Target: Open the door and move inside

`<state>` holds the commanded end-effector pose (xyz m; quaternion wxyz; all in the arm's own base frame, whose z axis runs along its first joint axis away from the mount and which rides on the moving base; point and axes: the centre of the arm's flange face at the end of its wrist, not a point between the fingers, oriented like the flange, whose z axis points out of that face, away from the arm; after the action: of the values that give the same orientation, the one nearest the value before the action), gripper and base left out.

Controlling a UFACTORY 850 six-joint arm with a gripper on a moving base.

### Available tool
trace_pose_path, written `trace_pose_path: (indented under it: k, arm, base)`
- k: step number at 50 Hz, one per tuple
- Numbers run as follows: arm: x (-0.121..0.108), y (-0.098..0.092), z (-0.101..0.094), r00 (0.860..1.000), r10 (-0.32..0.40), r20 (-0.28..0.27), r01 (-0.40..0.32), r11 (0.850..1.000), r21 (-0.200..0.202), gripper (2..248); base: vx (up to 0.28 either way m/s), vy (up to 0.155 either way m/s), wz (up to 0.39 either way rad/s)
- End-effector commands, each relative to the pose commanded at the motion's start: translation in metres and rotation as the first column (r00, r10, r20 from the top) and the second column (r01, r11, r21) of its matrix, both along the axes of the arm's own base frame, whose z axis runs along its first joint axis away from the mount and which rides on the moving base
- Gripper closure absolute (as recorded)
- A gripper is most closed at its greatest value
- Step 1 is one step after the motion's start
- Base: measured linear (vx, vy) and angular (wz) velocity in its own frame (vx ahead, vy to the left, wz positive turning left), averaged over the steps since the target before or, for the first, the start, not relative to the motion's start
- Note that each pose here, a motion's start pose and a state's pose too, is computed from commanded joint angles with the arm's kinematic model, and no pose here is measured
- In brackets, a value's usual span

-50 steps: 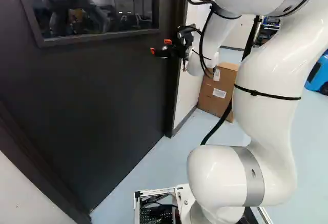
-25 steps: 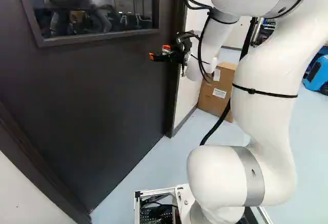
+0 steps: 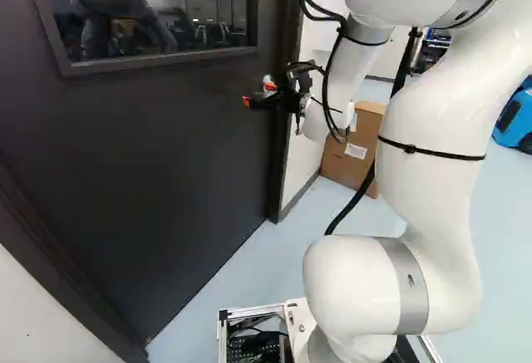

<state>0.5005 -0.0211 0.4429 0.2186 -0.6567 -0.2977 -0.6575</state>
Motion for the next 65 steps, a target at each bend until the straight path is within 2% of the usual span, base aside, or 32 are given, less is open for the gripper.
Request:
trace_pose_path:
  k: [32,55,65]
  arm:
    - [0.020,-0.023,-0.041,0.997,-0.037,-0.068,0.038,0.999,0.013,3]
    - [0.030,-0.025,-0.070,0.993,-0.034,-0.115,0.037,0.999,0.022,3]
    - [0.039,-0.022,-0.073,0.994,-0.020,-0.105,0.023,0.999,0.032,3]
  base:
    - [0.000,0.000,0.000]
    - [0.000,0.000,0.000]
    - [0.000,0.000,0.000]
